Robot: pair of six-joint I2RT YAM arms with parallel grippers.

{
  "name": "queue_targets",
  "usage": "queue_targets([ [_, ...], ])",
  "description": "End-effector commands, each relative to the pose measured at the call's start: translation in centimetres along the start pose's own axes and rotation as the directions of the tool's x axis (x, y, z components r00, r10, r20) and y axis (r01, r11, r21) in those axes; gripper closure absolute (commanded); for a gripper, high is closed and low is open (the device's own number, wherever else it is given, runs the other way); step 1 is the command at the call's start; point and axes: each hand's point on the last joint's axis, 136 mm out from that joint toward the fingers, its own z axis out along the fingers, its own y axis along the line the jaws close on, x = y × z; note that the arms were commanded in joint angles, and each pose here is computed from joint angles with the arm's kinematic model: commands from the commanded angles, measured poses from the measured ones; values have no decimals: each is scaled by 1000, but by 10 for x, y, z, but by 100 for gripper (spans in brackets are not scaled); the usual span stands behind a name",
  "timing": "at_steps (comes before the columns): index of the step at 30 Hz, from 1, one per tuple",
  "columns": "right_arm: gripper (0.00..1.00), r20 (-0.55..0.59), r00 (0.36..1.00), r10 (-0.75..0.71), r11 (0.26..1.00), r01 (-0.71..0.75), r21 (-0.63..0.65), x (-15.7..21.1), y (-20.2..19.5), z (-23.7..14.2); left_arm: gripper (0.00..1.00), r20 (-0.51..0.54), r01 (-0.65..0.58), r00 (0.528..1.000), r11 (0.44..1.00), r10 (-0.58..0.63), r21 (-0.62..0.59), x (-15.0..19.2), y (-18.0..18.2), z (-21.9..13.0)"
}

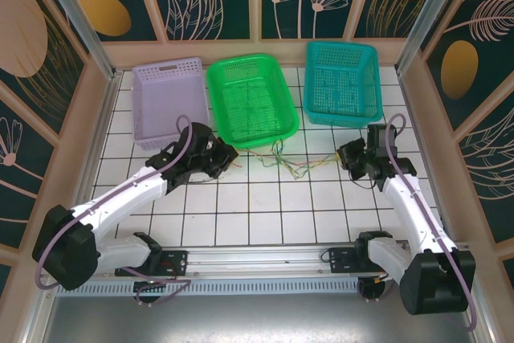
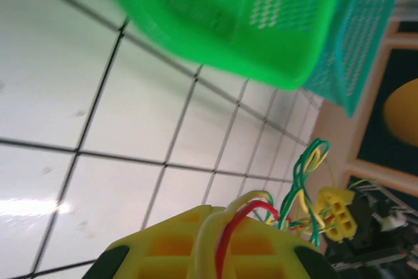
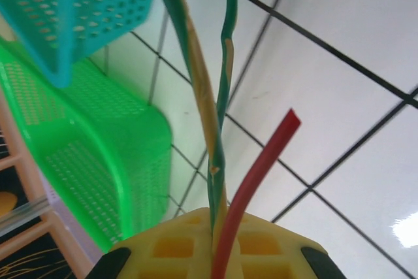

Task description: Untangle the cables

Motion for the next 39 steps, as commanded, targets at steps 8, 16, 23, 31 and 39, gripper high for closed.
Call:
queue_targets([
  [8,100,12,1000,9,993,-10,117,6,-53,26,87,-103,-67,993,988,53,-140,14,71,22],
  [16,100,33,999,-5,992,0,129,0,-51,27,52,-242,-252,947,955,211,-155,38,74,34],
  [23,100,25,1000,-7,992,4,123,-3,-43,30,47,-244,-308,933,936,263,-170,49,72,73],
  [31,100,29,1000,-3,992,-1,124,-3,-45,25,73,-164,-295,951,926,262,-236,32,89,95],
  [39,100,58,998,23,992,-30,126,-17,-52,25,100,6,-313,946,916,325,-251,4,54,60],
])
